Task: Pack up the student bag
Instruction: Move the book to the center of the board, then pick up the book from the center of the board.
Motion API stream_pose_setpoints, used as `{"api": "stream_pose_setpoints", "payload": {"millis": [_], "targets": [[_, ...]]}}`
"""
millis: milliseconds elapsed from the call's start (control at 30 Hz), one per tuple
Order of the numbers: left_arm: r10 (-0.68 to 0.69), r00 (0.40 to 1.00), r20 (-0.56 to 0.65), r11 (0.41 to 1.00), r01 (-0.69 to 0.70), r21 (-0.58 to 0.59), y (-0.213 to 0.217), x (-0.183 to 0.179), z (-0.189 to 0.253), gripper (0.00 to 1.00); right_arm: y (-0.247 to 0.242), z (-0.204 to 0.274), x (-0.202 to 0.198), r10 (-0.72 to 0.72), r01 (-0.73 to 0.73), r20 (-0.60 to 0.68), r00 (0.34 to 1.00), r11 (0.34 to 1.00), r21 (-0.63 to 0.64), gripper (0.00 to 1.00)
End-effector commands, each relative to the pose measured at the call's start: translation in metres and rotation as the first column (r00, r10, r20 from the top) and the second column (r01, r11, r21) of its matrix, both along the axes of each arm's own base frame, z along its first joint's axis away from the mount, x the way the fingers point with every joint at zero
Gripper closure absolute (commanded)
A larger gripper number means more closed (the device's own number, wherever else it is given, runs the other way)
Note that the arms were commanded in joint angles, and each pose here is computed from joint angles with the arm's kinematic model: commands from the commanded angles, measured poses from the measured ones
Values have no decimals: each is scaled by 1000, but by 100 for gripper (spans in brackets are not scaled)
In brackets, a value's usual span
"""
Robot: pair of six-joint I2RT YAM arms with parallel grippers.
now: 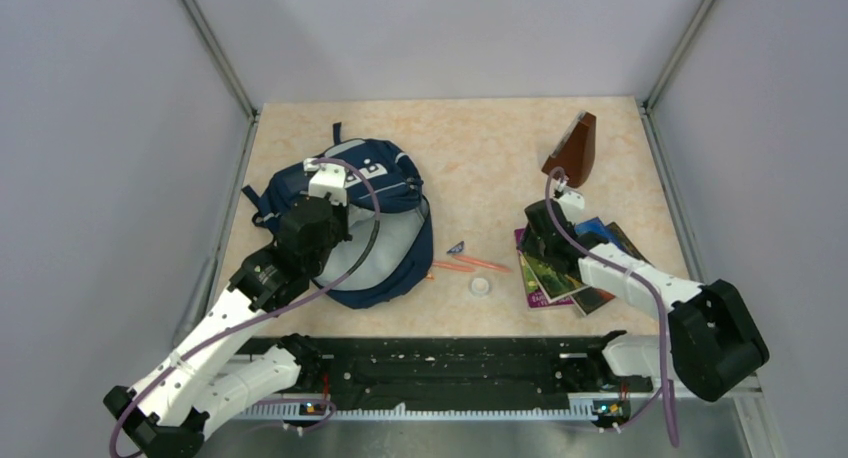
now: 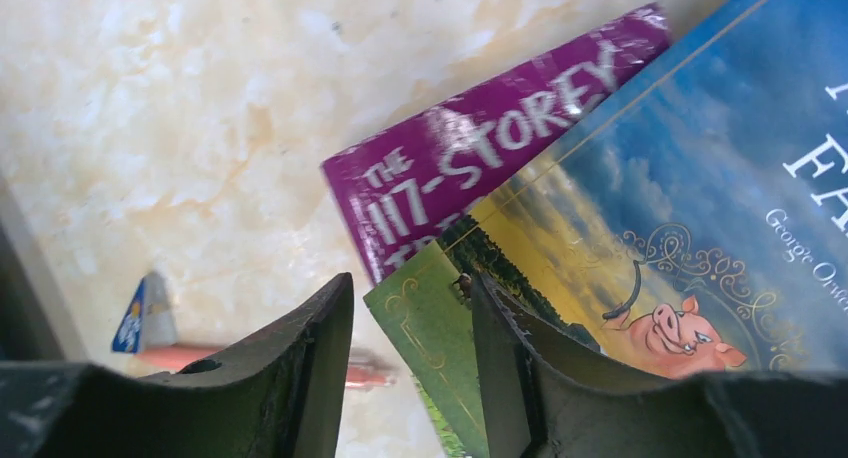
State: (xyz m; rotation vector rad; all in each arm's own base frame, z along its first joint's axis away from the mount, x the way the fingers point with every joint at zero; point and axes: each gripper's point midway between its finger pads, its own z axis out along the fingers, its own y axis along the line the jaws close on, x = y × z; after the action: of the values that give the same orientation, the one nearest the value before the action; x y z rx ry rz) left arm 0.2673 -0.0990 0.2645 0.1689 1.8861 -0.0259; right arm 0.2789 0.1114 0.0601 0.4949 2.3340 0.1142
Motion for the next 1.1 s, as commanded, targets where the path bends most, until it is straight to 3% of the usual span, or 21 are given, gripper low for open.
{"api": "stream_pose_setpoints", "payload": {"millis": [0,100,233,367,467,933,1067], "targets": [[25,997,74,998,-21,-64,-2,8,21,100,34,-16,-14,88,-80,-82,993,992,97,55],[27,997,75,998,-23,-62,-1,8,20,100,38,-11,-12,103,-100,-73,992,994,48,55],[27,997,75,998,-22,-63,-1,8,20,100,37,5,-14,129,-132,-30,991,986,-106,51],[21,997,74,998,-16,-64,-3,8,20,100,36,17,-18,178,-175,-15,984,946,-272,28],[19,997,71,998,-15,-64,-3,8,19,100,31,18,-20,199,-202,-48,979,906,-372,20],[21,997,71,998,-16,-64,-3,8,19,100,26,12,-7,149,-216,-157,976,662,-718,17],[24,997,73,998,-19,-62,-2,8,19,100,21,10,-5,134,-206,-156,978,635,-744,20]]}}
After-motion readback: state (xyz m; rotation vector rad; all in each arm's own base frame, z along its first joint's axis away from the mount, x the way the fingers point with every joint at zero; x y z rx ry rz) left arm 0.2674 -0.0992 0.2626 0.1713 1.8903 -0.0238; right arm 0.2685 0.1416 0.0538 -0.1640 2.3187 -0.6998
